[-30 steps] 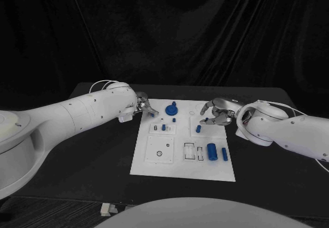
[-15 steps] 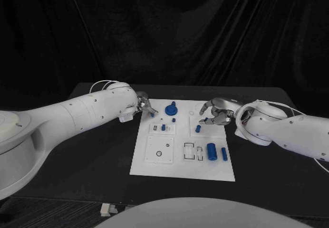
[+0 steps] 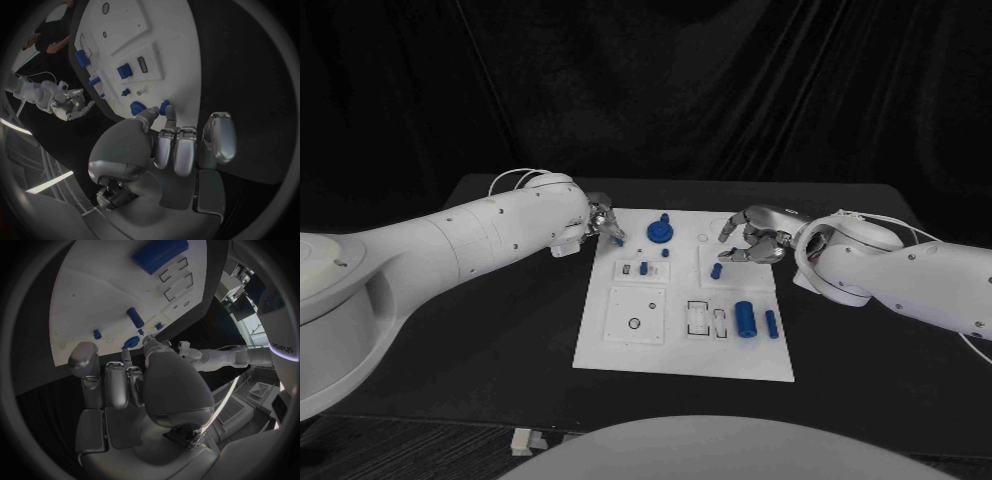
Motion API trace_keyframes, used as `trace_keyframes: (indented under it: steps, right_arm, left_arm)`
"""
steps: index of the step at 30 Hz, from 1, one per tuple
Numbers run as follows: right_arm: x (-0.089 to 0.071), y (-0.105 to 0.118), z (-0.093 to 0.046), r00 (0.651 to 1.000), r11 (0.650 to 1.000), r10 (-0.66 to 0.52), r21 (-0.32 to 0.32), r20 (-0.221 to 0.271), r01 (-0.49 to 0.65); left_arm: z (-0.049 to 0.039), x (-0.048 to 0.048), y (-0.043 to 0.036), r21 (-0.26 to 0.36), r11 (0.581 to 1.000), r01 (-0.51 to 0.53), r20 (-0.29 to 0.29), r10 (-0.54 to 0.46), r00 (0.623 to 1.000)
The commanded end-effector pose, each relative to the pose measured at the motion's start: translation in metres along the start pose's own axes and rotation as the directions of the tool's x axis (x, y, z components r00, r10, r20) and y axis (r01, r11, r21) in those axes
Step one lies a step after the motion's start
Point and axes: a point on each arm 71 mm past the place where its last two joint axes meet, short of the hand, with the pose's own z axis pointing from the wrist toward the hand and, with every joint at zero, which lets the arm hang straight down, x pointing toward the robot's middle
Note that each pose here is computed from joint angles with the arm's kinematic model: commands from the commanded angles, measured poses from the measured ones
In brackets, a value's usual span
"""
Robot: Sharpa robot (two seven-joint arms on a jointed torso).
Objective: Assemble the parts on the task board
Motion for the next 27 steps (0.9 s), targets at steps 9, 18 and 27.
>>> trace_keyframes:
  steps: [9,18,27]
  right_arm:
    - [0.001,0.000,0.000,1.000,1.000,0.000,0.000,0.005,0.000]
    - [0.001,0.000,-0.001,1.000,1.000,0.001,0.000,0.007,-0.001]
    - [0.000,-0.003,-0.003,1.000,1.000,0.003,0.006,0.016,-0.003]
  left_arm:
    - [-0.0008,0.0014,-0.0017,0.027,1.000,0.005,0.004,-0.005,1.000]
    - [-0.0041,0.0016,0.0003,0.026,1.000,0.016,0.035,-0.017,0.999]
    - [-0.0238,0.0022,0.0042,0.025,0.999,0.020,0.045,-0.021,0.999]
